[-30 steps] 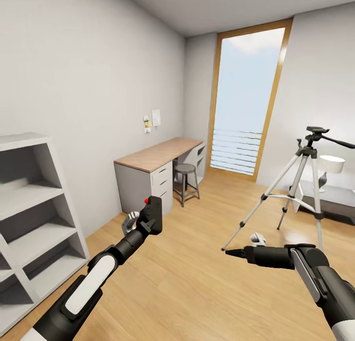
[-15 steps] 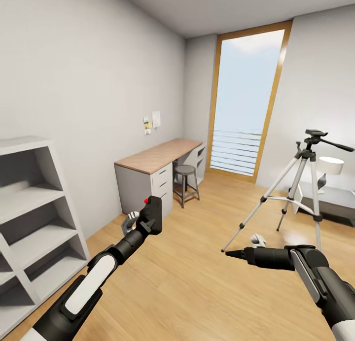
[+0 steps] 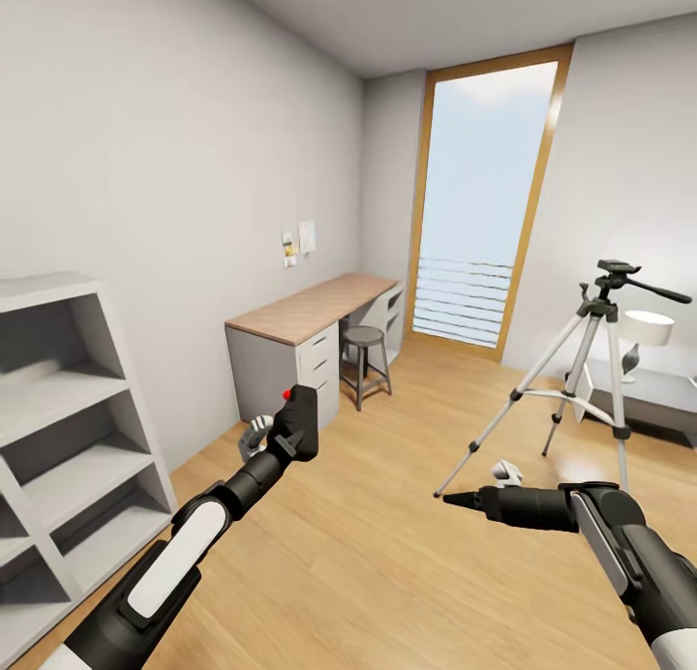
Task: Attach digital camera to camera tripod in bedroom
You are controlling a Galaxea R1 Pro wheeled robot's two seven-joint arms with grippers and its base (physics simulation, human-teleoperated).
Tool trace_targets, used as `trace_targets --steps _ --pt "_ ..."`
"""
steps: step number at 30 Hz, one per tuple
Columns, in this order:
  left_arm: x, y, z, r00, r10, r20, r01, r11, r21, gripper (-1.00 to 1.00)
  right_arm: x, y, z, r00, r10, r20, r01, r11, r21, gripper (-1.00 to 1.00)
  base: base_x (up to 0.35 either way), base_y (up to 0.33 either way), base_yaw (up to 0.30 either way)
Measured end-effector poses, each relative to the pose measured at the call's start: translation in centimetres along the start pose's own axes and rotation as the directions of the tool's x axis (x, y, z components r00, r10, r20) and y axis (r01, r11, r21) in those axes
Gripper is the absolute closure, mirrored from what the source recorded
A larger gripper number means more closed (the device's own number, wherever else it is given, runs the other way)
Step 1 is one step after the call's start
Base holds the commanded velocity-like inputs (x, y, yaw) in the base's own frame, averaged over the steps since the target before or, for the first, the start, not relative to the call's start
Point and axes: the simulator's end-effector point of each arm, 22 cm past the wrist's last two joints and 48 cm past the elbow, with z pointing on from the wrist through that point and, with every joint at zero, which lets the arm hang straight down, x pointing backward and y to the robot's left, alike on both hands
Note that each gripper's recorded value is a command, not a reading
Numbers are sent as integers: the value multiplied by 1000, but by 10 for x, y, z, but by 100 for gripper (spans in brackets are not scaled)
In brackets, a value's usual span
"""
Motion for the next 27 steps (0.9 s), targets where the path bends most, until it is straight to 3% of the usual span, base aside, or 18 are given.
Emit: trace_targets --steps 27 --pt "-15 -28 -9 1000 -1 1 1 1000 1 100 -14 23 -19 1000 2 -1 -2 1000 0 -100 0 0 0"
